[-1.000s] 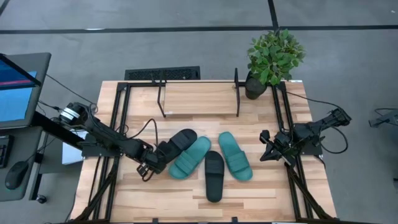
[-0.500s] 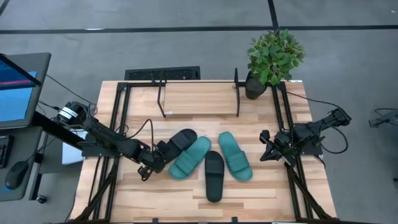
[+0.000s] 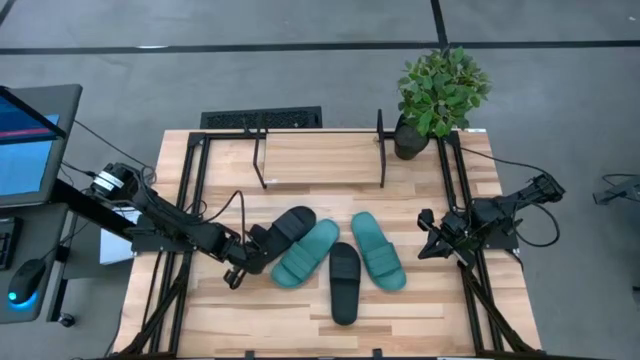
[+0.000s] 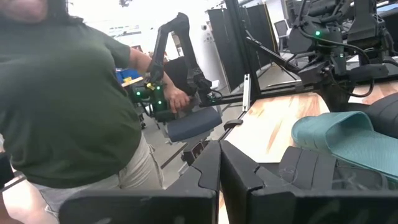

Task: Pick and place slides into the shelf
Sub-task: Put the top black slide on the shelf

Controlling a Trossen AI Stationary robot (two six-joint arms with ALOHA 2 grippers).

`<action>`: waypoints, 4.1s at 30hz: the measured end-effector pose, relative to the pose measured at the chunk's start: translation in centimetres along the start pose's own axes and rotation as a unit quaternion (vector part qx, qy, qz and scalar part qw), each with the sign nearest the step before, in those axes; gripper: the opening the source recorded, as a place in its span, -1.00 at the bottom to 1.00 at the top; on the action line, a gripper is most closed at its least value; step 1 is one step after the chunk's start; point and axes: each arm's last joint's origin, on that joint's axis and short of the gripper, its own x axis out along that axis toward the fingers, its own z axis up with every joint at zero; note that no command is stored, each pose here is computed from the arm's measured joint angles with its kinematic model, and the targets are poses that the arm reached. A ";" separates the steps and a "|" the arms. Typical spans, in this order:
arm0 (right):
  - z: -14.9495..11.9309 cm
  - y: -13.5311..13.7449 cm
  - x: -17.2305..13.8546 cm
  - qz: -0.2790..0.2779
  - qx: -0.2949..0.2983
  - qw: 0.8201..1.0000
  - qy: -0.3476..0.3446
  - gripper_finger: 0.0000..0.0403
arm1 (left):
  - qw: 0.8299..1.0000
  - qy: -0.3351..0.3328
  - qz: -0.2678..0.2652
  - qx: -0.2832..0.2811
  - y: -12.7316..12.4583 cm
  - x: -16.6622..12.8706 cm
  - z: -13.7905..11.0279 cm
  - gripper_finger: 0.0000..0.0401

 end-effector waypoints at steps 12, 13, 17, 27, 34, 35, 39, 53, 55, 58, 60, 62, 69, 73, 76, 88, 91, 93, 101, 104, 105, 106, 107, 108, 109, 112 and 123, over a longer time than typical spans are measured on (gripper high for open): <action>0.0 0.0 0.0 0.000 0.000 1.000 0.000 -0.99 | 0.998 -0.029 0.012 -0.055 0.4 -1.3 1.9 -0.94; 0.0 0.0 0.0 0.000 0.000 1.000 0.000 -0.99 | 0.997 -0.033 0.016 -0.062 0.5 -1.4 2.1 -0.94; 0.0 0.0 0.0 0.000 0.000 1.000 0.000 -0.99 | 0.996 -0.047 0.032 -0.072 0.8 -2.1 3.1 -0.95; 0.0 0.0 0.0 0.000 0.000 1.000 0.000 -0.99 | 0.991 -0.043 0.108 -0.066 1.9 -4.8 5.6 -0.97; 0.0 0.0 0.0 0.000 0.000 1.000 0.000 -0.99 | 0.981 -0.021 0.172 -0.089 2.8 -6.8 6.6 -0.97; 0.0 0.0 0.0 0.000 0.000 1.000 0.000 -0.99 | 0.978 -0.023 0.183 -0.094 2.9 -7.1 6.8 -0.97; 0.0 0.0 0.0 0.000 0.000 1.000 0.000 -0.99 | 0.964 -0.034 0.222 -0.141 4.1 -8.2 7.5 -0.97; 0.0 0.0 0.0 0.000 0.000 1.000 0.000 -0.99 | 0.905 -0.044 0.348 -0.239 11.3 -11.2 8.2 -0.97; 0.0 0.0 0.0 0.000 0.000 1.000 0.000 -0.99 | 0.904 -0.037 0.352 -0.241 12.4 -11.5 7.9 -0.97; 0.0 0.0 0.0 0.000 0.000 1.000 0.000 -0.99 | 0.899 -0.025 0.354 -0.257 14.2 -11.7 7.2 -0.97; 0.0 0.0 0.0 0.000 0.000 1.000 0.000 -0.99 | 0.894 -0.017 0.353 -0.276 15.4 -11.7 6.4 -0.97; 0.0 0.0 0.0 0.000 0.000 1.000 0.000 -0.99 | 0.888 -0.010 0.352 -0.296 16.7 -11.6 5.6 -0.97; 0.0 0.0 0.0 0.000 0.000 1.000 0.000 -0.99 | 0.882 0.000 0.355 -0.310 19.9 -10.7 4.3 -0.97; 0.0 0.0 0.0 0.000 0.000 1.000 0.000 -0.99 | 0.891 0.001 0.342 -0.298 20.8 -9.8 4.2 -0.97; 0.0 0.0 0.0 -0.001 0.001 1.000 0.003 -0.99 | 0.895 0.017 0.334 -0.296 21.1 -8.6 4.1 -0.97; -0.1 0.0 0.1 -0.002 0.001 1.000 0.006 -0.99 | 0.912 0.101 0.281 -0.282 21.2 -3.4 3.6 -0.97; -0.1 0.0 0.1 -0.002 0.001 1.000 0.006 -0.99 | 0.907 0.103 0.285 -0.292 21.1 -3.4 3.4 -0.97; -0.1 0.0 0.1 -0.002 0.001 1.000 0.006 -0.99 | 0.905 0.117 0.289 -0.289 21.0 -3.4 3.3 -0.97; -0.1 0.0 0.1 -0.002 0.001 1.000 0.006 -0.99 | 0.907 0.156 0.271 -0.281 20.4 -3.4 2.6 -0.97; -0.1 0.0 0.1 -0.002 0.001 1.000 0.006 -0.99 | 0.907 0.160 0.270 -0.280 20.4 -3.4 2.5 -0.97; -0.1 0.0 0.1 -0.002 0.001 1.000 0.006 -0.99 | 0.907 0.161 0.269 -0.280 20.3 -3.4 2.5 -0.97; -0.1 0.0 0.1 -0.002 0.001 1.000 0.006 -0.99 | 0.907 0.161 0.269 -0.280 20.4 -3.4 2.5 -0.97; -0.1 0.0 0.1 -0.002 0.001 1.000 0.006 -0.99 | 0.907 0.161 0.269 -0.280 20.4 -3.4 2.5 -0.97; -0.1 0.0 0.1 -0.002 0.001 1.000 0.006 -0.99 | 0.907 0.161 0.270 -0.280 20.4 -3.4 2.5 -0.97; -0.1 0.0 0.1 -0.002 0.001 1.000 0.006 -0.99 | 0.907 0.161 0.270 -0.281 20.4 -3.4 2.4 -0.97; -0.1 0.0 0.1 -0.002 0.001 1.000 0.006 -0.99 | 0.907 0.163 0.268 -0.281 20.5 -3.4 2.4 -0.97; -0.1 0.0 0.1 -0.002 0.001 1.000 0.006 -0.99 | 0.911 0.179 0.254 -0.273 20.3 -3.5 2.1 -0.97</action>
